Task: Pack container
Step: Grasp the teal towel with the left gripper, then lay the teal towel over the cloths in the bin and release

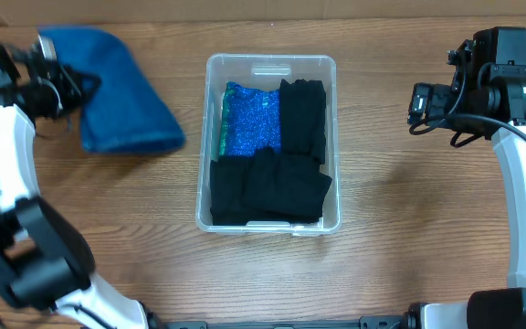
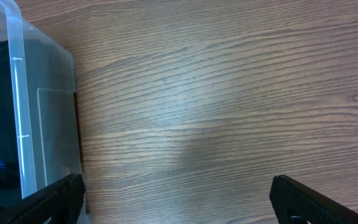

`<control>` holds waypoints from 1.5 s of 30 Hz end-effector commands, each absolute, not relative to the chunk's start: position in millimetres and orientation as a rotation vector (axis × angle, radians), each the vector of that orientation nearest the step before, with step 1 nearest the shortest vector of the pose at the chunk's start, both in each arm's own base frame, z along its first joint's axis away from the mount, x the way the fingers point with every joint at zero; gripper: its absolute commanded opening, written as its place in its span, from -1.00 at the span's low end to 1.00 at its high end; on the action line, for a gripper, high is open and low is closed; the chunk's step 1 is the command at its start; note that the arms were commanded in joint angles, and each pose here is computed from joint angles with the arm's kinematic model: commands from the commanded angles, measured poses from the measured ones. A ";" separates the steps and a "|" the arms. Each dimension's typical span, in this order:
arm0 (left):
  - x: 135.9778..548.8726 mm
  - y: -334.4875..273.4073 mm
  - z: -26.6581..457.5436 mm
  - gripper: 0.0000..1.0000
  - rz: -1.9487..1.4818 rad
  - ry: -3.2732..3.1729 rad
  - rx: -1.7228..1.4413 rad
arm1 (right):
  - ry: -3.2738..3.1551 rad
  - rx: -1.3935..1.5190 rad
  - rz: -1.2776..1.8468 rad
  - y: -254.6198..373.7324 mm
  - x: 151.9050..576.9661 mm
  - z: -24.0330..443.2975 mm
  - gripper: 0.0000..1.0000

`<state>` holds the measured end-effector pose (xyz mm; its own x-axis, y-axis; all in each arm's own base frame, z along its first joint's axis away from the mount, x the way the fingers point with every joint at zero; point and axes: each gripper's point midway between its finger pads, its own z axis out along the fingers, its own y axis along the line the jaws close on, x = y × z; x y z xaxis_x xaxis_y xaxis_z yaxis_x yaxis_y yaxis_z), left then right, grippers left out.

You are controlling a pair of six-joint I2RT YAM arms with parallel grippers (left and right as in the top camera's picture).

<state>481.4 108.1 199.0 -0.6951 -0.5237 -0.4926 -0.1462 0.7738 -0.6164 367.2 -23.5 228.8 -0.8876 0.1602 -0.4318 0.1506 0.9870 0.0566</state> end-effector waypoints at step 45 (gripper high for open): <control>379.2 -268.2 271.8 -0.92 -1.130 2.578 0.084 | 2.666 0.229 0.038 -23.8 366.4 234.0 1.00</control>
<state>392.7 -259.5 244.3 -0.9403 -0.0576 -0.3355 0.1886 0.7323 -0.6544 366.9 -23.5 228.6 -0.8882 0.1599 -0.4308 0.1505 0.9870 0.0560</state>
